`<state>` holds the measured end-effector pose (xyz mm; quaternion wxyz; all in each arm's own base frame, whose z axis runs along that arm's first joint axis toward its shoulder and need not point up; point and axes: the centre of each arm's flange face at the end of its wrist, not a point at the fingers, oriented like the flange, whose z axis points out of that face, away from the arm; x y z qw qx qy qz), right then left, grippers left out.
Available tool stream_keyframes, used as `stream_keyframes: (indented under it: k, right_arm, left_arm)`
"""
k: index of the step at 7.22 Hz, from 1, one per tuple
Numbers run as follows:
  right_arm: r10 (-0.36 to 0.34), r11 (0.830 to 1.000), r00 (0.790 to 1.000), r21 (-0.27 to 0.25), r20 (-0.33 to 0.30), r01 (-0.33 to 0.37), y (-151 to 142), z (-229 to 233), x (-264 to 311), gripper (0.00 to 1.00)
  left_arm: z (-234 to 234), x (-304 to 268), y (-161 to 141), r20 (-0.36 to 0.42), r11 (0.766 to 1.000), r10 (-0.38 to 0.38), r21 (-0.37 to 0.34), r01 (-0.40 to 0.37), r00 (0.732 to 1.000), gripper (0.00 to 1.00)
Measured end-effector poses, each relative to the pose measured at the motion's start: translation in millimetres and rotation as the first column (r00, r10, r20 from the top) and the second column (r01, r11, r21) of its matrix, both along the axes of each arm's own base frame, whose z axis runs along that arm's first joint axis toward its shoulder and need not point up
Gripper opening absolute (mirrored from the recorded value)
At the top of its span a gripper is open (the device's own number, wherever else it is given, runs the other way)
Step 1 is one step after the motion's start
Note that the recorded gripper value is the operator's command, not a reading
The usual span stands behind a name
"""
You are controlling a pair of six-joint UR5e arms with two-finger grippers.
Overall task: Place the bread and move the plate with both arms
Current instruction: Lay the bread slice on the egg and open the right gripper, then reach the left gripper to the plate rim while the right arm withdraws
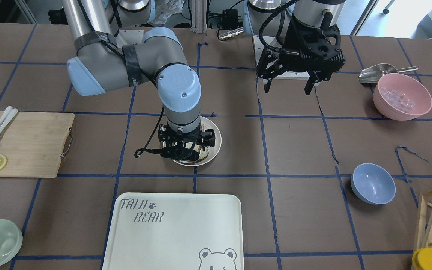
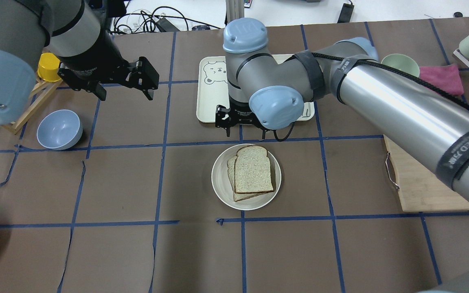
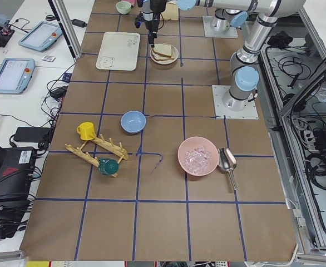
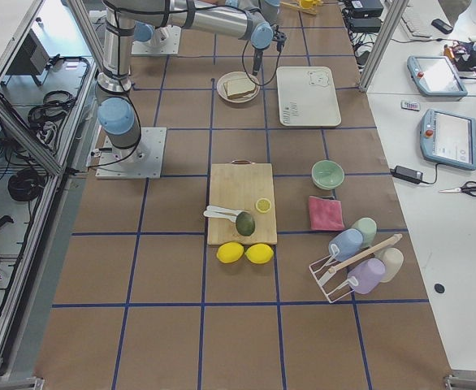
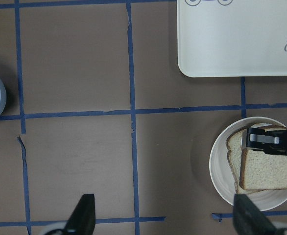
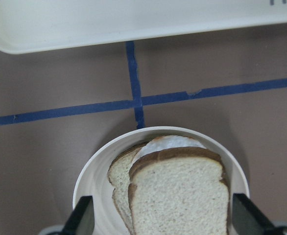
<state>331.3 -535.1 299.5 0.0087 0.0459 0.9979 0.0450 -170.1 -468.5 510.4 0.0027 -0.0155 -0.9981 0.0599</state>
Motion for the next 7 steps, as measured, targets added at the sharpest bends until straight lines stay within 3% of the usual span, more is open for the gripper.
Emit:
stream_keyframes:
  k: [4,7]
  right_arm:
    - [0.020,0.999,1.000,-0.036,0.021,-0.020,-24.3,53.4,-123.0,1.00]
    - [0.058,0.998,0.998,-0.011,-0.001,-0.058,2.8,102.6,-193.7,1.00]
  left_arm:
    - [-16.5,-1.0,-7.2,0.001,0.999,0.008,0.044,-0.008,1.000,1.00]
    - [-40.8,-1.0,-21.0,-0.005,0.995,0.026,0.097,-0.025,1.000,1.00]
